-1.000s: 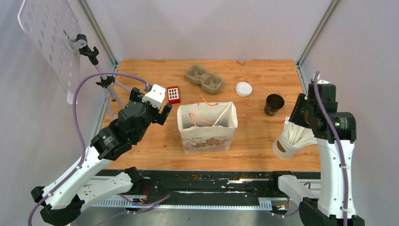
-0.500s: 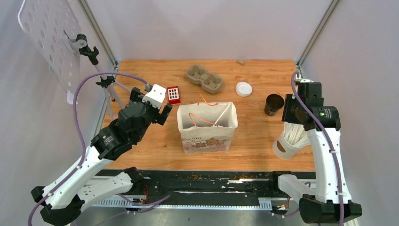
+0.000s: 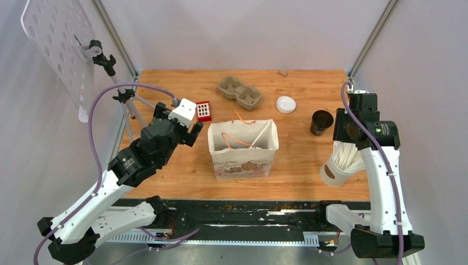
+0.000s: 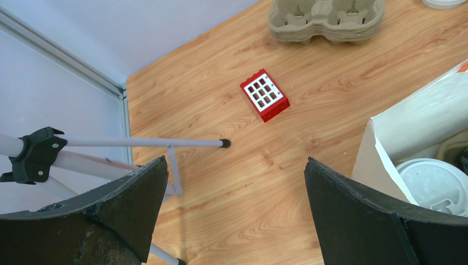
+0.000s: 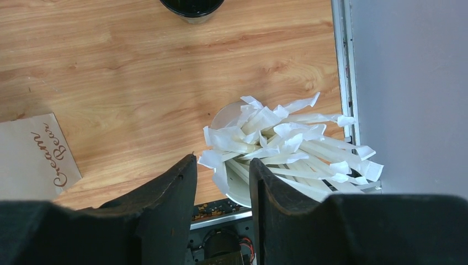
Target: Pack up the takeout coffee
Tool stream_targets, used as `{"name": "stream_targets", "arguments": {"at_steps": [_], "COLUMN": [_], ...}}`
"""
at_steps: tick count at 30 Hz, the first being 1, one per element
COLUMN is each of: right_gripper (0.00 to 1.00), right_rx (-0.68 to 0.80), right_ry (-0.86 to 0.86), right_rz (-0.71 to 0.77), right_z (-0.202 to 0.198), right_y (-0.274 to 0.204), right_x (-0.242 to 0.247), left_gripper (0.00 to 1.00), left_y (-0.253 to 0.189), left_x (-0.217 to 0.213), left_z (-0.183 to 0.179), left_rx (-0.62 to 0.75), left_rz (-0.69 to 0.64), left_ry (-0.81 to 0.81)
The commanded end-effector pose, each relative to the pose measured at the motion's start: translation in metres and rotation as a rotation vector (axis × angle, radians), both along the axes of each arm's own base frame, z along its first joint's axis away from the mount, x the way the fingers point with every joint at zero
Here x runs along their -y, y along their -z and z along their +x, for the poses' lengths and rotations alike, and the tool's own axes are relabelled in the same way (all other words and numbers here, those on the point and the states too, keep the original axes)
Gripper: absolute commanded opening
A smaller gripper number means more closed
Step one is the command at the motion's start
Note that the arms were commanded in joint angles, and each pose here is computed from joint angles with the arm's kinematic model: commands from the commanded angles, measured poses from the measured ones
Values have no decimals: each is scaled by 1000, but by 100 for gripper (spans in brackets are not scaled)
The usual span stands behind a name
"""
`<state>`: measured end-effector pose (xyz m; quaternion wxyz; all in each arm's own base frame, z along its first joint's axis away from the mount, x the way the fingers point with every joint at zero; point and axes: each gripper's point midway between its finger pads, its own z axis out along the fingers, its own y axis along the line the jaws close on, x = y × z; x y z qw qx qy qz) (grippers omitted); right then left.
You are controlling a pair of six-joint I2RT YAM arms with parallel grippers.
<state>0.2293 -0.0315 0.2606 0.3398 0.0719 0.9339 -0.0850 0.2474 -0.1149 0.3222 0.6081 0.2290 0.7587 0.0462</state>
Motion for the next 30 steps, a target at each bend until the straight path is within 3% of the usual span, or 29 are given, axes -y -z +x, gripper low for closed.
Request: {"name": "stream_targets", "arguments": {"at_steps": [1,5,13,22,30], "right_gripper": [40,35,35,7,2], "right_rx": [14,-6,-28,-11,-19], "right_ry": [15,4,13,-6,34], "right_rz": [-28,-2,-4,-29,-67], "right_z": [-3,-6,-8,-5,-24], "right_y": [-9,2,16,13,-27], "right_x": [6,1,2,4,14], "left_gripper": [100,100,100,100,100], "left_y": [-18,-18,-19,-19,-19], "left_x": [-1,-1,-1,-2,-2], "left_z": [1,1,1,0,0], "left_rx": [42,43,44,42,44], "left_rz": [-34,-31,-31,-37,-36], "left_ry": [-3,-5,-3,-1,-2]}}
